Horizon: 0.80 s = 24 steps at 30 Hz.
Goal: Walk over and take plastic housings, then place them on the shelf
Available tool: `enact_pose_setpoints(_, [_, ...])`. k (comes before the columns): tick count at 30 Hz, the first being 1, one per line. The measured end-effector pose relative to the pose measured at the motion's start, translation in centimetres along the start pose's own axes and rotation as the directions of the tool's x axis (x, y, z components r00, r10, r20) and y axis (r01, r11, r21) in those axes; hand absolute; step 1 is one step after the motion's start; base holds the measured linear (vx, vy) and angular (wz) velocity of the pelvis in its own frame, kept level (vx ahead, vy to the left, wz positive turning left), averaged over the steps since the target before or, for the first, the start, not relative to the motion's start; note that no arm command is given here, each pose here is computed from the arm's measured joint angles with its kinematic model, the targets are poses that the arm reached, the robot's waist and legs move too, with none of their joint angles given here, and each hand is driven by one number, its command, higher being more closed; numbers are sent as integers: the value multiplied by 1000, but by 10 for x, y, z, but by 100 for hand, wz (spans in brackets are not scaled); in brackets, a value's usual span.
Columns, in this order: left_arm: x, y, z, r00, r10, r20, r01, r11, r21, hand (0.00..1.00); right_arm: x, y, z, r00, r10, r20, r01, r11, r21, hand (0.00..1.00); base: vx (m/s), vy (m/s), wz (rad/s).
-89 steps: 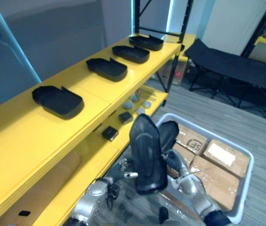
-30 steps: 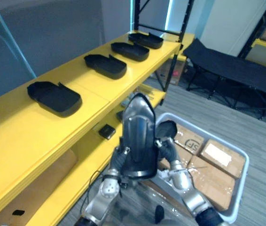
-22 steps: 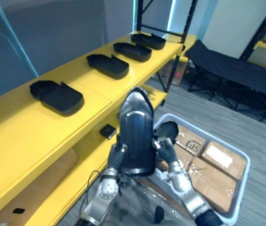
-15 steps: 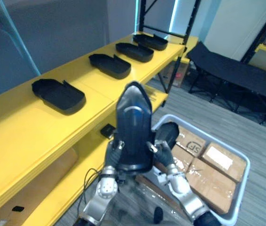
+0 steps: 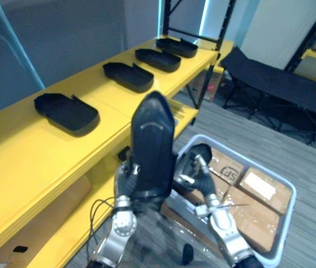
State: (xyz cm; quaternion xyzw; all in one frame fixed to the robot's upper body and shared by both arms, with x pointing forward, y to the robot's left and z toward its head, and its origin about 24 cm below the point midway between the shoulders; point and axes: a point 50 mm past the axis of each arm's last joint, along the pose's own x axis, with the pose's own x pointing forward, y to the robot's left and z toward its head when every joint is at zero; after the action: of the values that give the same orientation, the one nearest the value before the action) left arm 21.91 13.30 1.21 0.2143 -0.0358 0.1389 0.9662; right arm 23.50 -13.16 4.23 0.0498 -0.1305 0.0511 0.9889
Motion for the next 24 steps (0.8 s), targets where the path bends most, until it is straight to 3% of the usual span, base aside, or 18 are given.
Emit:
enact_pose_setpoints(4, [-2, 4, -10, 1000, 17, -21, -14, 995, 94, 100, 4, -18, 32, 979, -76, 188, 54, 992, 117, 0, 8, 16, -8])
enact_pose_setpoints(12, [0, 17, -21, 992, 107, -70, -97, 986, 136, 100, 2, -40, 50, 928, -235, 288, 167, 956, 240, 0, 19, 10, -8])
enact_pose_setpoints(15, [3, 27, -26, 976, 175, -133, -169, 984, 55, 100, -7, -58, 49, 893, -365, 264, 303, 920, 247, 0, 0, 0, 0])
enact_pose_setpoints(18, [4, 35, -20, 961, 232, -150, -248, 964, -93, 100, -18, -71, 36, 864, -471, 179, 448, 881, 152, 0, 0, 0, 0])
enact_pose_setpoints(20, [5, 45, 0, 954, 286, -85, -298, 931, -212, 100, -25, -75, 25, 843, -523, 124, 520, 852, 57, 0, 0, 0, 0])
enact_pose_setpoints(24, [9, 61, 33, 928, 373, 12, -337, 848, -409, 100, -27, -77, 23, 836, -537, 114, 539, 842, 13, 0, 0, 0, 0])
